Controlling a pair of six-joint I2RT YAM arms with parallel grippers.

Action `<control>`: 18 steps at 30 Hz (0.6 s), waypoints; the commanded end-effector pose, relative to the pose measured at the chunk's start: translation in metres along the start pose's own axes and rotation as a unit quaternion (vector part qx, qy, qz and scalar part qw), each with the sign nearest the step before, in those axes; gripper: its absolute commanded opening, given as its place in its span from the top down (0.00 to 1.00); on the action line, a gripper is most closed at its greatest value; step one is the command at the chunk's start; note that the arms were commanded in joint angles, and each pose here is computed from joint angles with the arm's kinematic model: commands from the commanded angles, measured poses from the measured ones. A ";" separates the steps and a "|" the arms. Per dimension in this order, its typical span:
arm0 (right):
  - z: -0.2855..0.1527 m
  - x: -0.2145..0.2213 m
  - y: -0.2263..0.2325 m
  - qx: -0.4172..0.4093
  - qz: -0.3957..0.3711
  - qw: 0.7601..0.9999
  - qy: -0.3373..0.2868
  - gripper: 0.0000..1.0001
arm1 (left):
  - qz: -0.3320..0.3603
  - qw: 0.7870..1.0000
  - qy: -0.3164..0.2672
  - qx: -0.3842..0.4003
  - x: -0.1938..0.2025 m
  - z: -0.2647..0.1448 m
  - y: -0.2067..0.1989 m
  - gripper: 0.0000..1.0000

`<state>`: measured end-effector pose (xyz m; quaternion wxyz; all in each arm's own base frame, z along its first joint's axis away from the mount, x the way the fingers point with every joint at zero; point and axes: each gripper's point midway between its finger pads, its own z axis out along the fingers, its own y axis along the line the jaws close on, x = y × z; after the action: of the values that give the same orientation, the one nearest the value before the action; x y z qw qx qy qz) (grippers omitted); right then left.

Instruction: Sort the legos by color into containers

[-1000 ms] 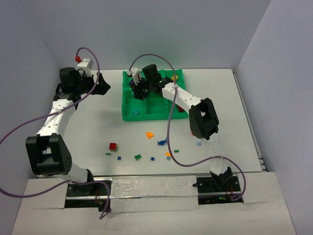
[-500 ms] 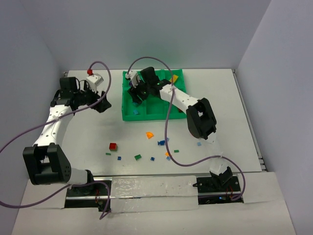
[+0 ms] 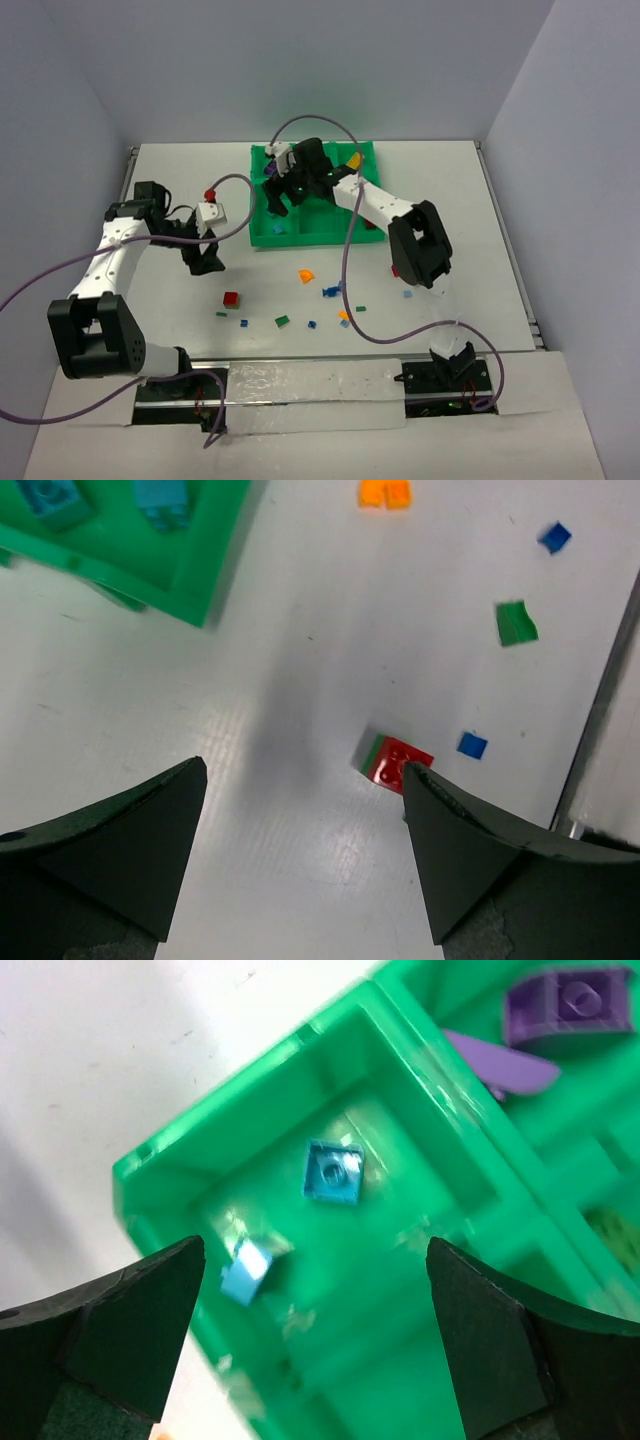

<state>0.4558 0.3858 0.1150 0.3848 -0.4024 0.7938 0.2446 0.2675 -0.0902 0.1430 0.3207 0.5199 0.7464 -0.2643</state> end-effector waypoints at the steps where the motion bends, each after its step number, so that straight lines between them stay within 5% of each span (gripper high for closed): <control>1: -0.084 -0.083 -0.030 0.041 0.053 0.990 -0.124 0.01 | 0.062 0.997 0.022 0.039 0.016 0.007 -0.023 0.12; 18: -0.191 -0.039 -0.107 0.133 0.112 0.978 -0.112 0.00 | 0.170 0.973 0.102 0.118 0.055 0.060 -0.053 0.13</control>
<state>0.4916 0.2266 0.2441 0.4910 -0.2287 0.8083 0.2308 0.2095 -0.1173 0.0748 0.2204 0.6738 0.6577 -0.2546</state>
